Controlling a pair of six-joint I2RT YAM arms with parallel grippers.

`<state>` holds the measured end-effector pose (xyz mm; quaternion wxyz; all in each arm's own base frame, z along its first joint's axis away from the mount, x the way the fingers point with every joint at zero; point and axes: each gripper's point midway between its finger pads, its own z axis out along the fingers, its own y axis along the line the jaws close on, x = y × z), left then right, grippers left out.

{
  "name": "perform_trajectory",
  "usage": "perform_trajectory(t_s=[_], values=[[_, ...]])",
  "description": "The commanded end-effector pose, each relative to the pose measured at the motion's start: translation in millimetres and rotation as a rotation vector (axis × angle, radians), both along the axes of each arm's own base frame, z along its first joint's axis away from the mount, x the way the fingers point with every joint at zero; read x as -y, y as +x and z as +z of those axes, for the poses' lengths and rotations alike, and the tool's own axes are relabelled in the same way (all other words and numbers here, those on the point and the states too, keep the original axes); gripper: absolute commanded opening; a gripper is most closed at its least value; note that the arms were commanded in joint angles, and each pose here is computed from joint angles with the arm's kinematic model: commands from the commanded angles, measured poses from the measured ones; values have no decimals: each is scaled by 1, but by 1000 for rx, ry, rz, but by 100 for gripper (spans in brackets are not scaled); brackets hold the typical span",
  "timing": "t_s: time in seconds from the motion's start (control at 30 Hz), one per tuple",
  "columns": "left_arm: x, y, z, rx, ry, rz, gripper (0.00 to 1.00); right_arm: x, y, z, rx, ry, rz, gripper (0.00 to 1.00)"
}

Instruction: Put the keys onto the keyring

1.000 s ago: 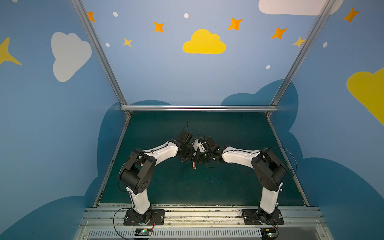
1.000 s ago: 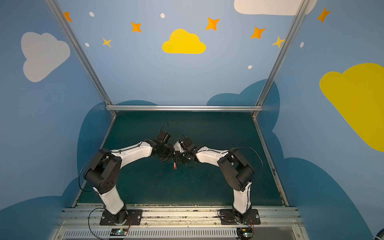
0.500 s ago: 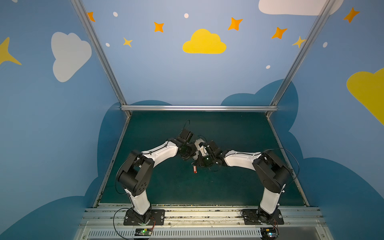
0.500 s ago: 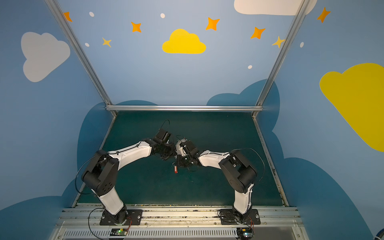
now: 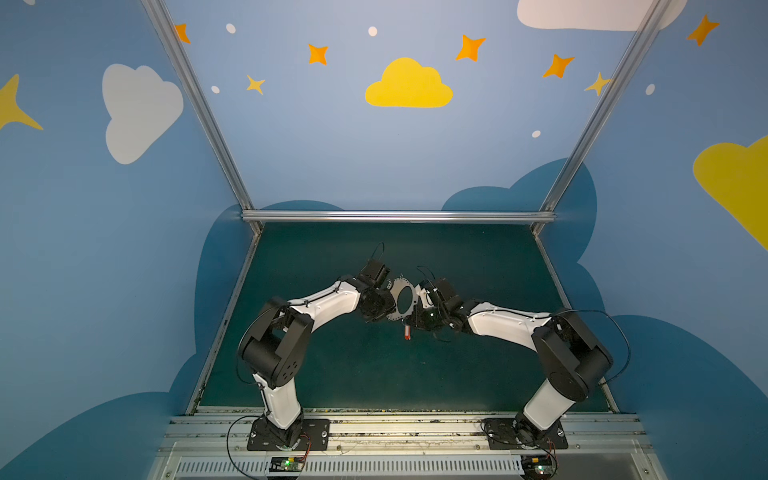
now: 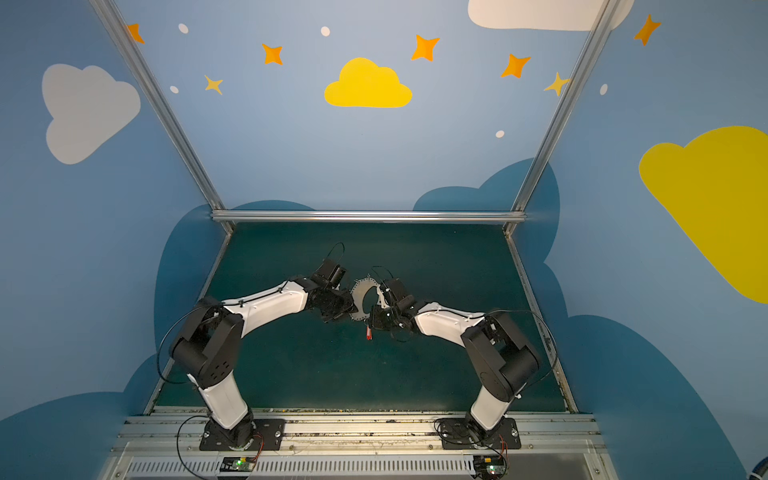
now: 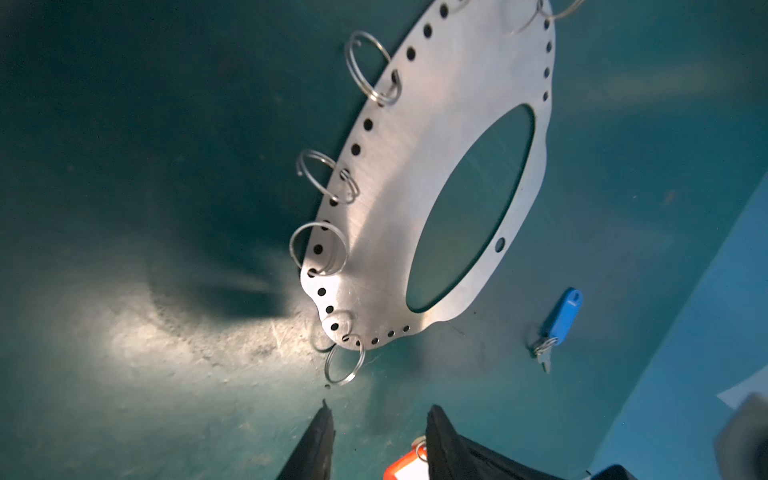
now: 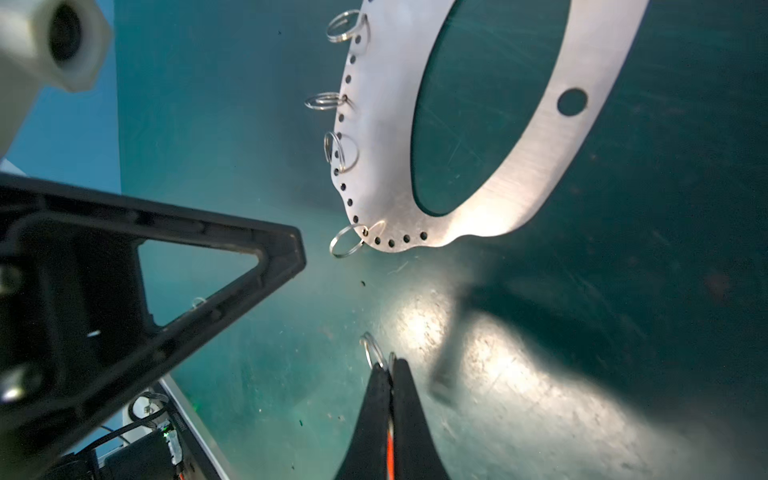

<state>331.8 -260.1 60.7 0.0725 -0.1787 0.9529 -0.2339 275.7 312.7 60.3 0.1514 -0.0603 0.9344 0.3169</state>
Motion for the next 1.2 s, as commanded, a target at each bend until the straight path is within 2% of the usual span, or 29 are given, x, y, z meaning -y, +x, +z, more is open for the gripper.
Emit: perform_trajectory(t_s=[0.0, 0.17, 0.33, 0.67, 0.8, 0.97, 1.17], values=[[-2, 0, -7, -5, 85, -67, 39, 4, 0, -2, -9, -13, -19, 0], [-5, -2, -18, -44, 160, -133, 38, 3, 0, 0, -8, -2, -17, 0], [-14, 3, -23, -29, 257, -164, 37, 2, 1, 2, -2, 8, -17, 0], [-6, 4, -33, -49, 262, -201, 35, 2, 1, 2, -4, 10, -19, 0], [-7, 5, -36, -50, 280, -203, 28, 3, 1, 3, -2, 12, -22, 0], [-9, 7, -36, -45, 293, -196, 6, 2, 2, 2, -5, 11, -17, 0], [-5, 8, -30, -37, 259, -172, 4, -6, 2, -7, -27, -8, 4, 0]])
